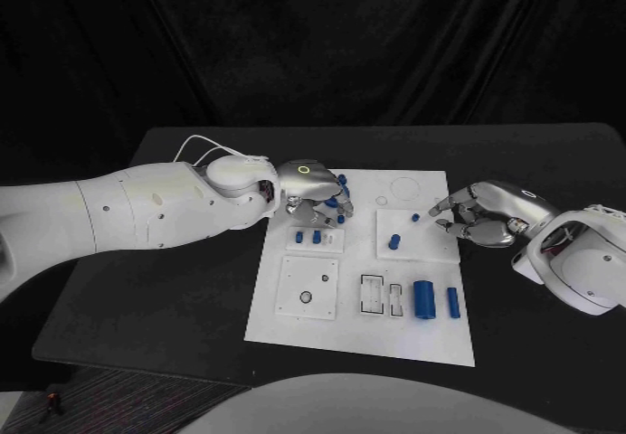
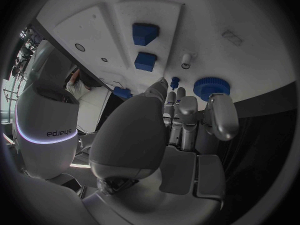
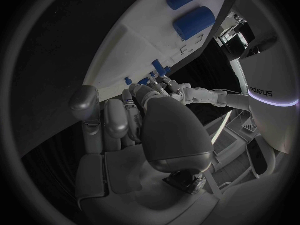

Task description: Assemble the parts on the task board

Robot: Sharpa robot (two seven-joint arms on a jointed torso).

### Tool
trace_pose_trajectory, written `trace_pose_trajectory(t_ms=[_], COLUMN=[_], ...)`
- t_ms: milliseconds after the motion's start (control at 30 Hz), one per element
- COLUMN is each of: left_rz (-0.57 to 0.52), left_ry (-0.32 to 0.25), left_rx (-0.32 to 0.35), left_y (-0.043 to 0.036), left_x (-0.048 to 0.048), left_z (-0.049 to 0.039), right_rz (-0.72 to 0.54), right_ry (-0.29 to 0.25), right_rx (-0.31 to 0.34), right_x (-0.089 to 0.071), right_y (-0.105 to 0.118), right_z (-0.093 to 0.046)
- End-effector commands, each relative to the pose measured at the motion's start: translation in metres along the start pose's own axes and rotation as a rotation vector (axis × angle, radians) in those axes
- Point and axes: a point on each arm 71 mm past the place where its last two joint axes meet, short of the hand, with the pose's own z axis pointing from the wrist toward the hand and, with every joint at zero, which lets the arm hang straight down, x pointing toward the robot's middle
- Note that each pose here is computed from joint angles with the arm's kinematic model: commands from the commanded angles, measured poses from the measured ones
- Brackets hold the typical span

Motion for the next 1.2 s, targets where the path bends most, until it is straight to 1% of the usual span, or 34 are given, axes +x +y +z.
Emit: trace_pose_trajectory(t_ms=[33,667,800,1133,1167,1200], left_rz=[0.011,0.005,0.004,0.004,0.0,0.0], left_ry=[-0.012,0.008,0.013,0.013,0.02,0.02], left_rx=[0.003,-0.009,-0.013,-0.013,-0.015,-0.015], left_y=[-0.0009,-0.0003,0.0009,0.0009,0.0018,0.0019], left_x=[0.0003,0.0058,0.0078,0.0078,0.0108,0.0109], left_z=[0.002,0.0137,0.0143,0.0143,0.0137,0.0137], right_rz=[0.001,0.001,0.001,0.001,0.0,0.0], right_ry=[-0.001,0.003,0.003,0.003,0.008,0.008], right_rx=[0.001,0.005,0.005,0.005,0.005,0.005], right_x=[0.001,0.001,0.001,0.001,0.001,0.002], right_y=[0.0,-0.001,-0.001,-0.001,-0.001,-0.001], right_z=[-0.001,-0.001,-0.001,-0.001,0.0,0.0])
